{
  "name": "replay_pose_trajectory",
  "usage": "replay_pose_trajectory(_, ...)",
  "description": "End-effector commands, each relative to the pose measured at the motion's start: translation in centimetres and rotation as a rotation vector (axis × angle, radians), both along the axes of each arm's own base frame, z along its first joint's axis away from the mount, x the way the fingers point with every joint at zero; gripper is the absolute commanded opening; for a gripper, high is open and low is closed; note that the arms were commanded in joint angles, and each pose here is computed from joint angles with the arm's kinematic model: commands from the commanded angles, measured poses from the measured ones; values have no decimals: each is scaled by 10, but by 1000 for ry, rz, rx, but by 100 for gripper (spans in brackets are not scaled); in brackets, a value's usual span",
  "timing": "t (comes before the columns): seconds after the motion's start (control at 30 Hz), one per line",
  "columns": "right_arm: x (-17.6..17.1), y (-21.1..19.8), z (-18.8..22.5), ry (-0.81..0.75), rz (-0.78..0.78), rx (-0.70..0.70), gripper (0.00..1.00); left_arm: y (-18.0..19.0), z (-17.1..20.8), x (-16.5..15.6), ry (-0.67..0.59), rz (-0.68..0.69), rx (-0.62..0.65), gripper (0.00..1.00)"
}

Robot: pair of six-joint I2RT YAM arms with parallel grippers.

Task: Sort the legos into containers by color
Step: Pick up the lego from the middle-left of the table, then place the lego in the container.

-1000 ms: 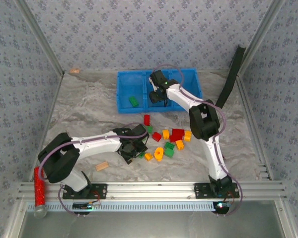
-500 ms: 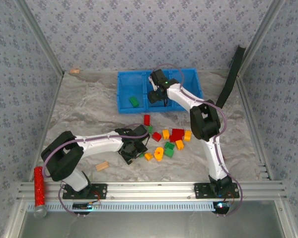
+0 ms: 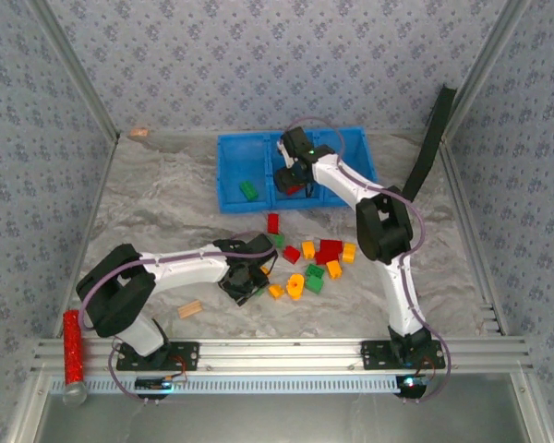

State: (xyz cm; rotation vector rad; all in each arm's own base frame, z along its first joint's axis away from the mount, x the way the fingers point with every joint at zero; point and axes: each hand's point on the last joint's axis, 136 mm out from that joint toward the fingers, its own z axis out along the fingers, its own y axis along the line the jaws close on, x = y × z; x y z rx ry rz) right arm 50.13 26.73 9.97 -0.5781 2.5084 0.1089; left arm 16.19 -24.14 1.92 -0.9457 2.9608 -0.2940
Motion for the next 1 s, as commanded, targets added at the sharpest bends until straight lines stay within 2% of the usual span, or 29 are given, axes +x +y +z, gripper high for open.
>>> replay_pose_trajectory(0.0,-15,9,78,-94,42,94,76,-2,-6,-5,24,8,-7,42)
replay_pose_trajectory(0.27,-57,-19,114,-110,-5,116,79,-1,1,-13,53,-70,9,24)
replay_pose_trajectory(0.5,-108,-82,103,-37,-144,120,83,15,48,-5,-11,-146,7,14)
replay_pose_trajectory(0.63,-144,-123,85,34,-265,136,84,23,91,18,-105,-171,-6,14)
replay_pose_trajectory(0.77,-179,-167,46,142,-412,138,84,34,133,56,-221,-197,2,14)
replay_pose_trajectory(0.87,-194,-182,23,188,-468,191,83,43,160,92,-317,-200,12,13)
replay_pose_trajectory(0.97,-205,-176,7,221,-472,252,83,52,186,134,-410,-195,32,13)
